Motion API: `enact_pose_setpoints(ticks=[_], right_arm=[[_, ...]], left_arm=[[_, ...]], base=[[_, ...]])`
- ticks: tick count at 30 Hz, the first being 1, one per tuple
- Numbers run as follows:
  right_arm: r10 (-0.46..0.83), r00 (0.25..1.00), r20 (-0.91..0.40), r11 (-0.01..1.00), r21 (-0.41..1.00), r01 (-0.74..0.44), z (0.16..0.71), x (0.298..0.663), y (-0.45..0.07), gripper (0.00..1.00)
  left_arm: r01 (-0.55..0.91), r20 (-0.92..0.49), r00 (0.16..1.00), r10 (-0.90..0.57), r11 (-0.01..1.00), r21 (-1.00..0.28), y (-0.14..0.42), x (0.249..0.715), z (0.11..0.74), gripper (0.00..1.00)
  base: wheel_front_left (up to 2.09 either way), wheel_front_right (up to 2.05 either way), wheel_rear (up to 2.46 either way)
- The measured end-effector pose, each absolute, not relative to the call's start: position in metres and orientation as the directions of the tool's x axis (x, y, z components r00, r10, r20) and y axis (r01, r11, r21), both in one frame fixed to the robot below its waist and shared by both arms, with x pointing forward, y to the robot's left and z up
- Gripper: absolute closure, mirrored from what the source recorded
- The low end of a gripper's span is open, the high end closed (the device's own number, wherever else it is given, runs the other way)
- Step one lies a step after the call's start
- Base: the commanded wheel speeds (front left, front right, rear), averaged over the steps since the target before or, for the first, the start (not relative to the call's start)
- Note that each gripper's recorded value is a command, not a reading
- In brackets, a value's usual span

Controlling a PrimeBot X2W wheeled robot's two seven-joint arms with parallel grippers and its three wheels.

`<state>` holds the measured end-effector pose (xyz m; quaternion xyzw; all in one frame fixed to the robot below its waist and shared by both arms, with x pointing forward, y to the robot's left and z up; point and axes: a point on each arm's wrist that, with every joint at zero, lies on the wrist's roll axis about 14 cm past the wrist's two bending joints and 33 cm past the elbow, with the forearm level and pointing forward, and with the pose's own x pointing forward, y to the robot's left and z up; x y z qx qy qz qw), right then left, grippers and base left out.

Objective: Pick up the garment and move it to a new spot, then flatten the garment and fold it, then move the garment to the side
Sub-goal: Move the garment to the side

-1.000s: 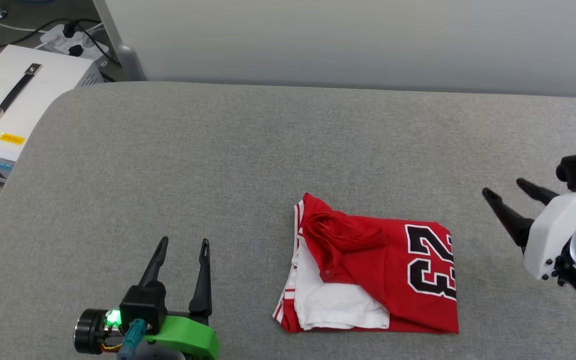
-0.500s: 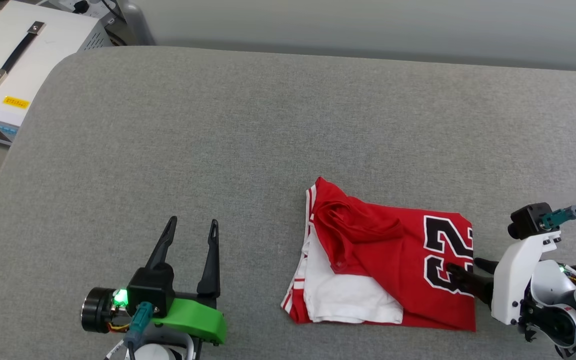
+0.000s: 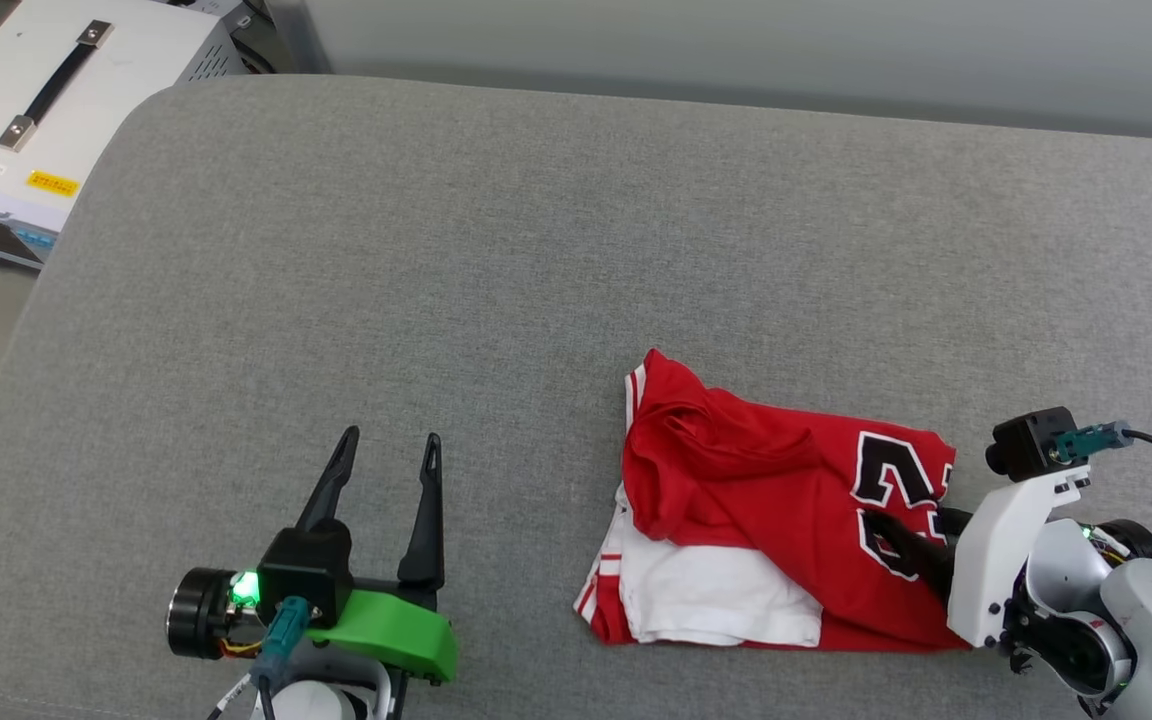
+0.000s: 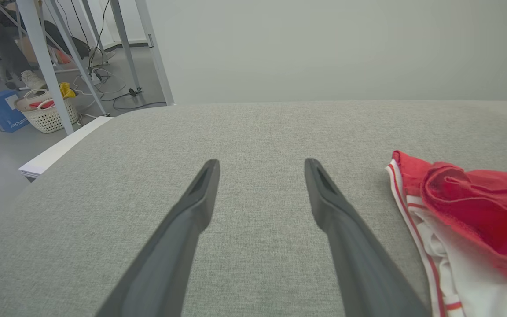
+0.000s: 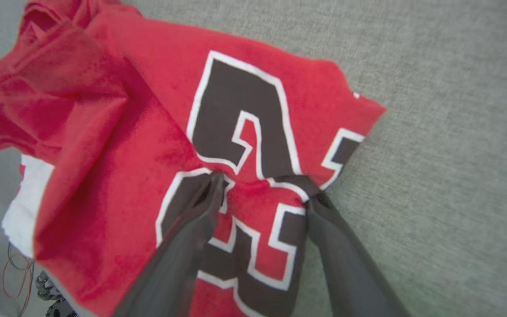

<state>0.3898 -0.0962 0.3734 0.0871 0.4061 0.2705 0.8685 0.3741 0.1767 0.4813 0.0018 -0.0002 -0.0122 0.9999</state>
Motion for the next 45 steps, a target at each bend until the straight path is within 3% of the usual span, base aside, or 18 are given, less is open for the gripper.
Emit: enact_pose_setpoints(ticks=[1, 8, 22, 36, 45], right_arm=[[0.542, 0.533, -0.650, 0.838, 0.369, -0.402, 0.374, 0.391, -0.095, 1.00], [0.555, 0.613, -0.563, 0.830, 0.317, -0.460, 0.393, 0.408, -0.090, 1.00], [0.502, 0.761, -0.410, 0.843, 0.036, -0.537, 0.467, 0.433, -0.132, 1.00], [0.293, 0.874, -0.388, 0.935, -0.075, -0.346, 0.500, 0.422, -0.228, 1.00], [0.098, 0.877, -0.470, 0.969, -0.154, -0.191, 0.493, 0.429, -0.303, 1.00]], left_arm=[[0.024, 0.000, 1.000, -0.024, 1.000, 0.001, 0.177, 0.374, 0.481, 0.00], [0.023, 0.008, 1.000, -0.023, 1.000, -0.001, 0.177, 0.374, 0.484, 0.00], [0.092, 0.045, 0.995, -0.091, 0.996, -0.022, 0.153, 0.384, 0.494, 0.00], [0.244, 0.051, 0.969, -0.242, 0.969, -0.039, 0.100, 0.413, 0.489, 0.00], [0.319, 0.048, 0.947, -0.317, 0.947, -0.045, 0.073, 0.439, 0.478, 0.00]], base=[[0.00, 0.00, 0.00], [0.00, 0.00, 0.00], [0.00, 0.00, 0.00], [0.00, 0.00, 0.00], [0.00, 0.00, 0.00]])
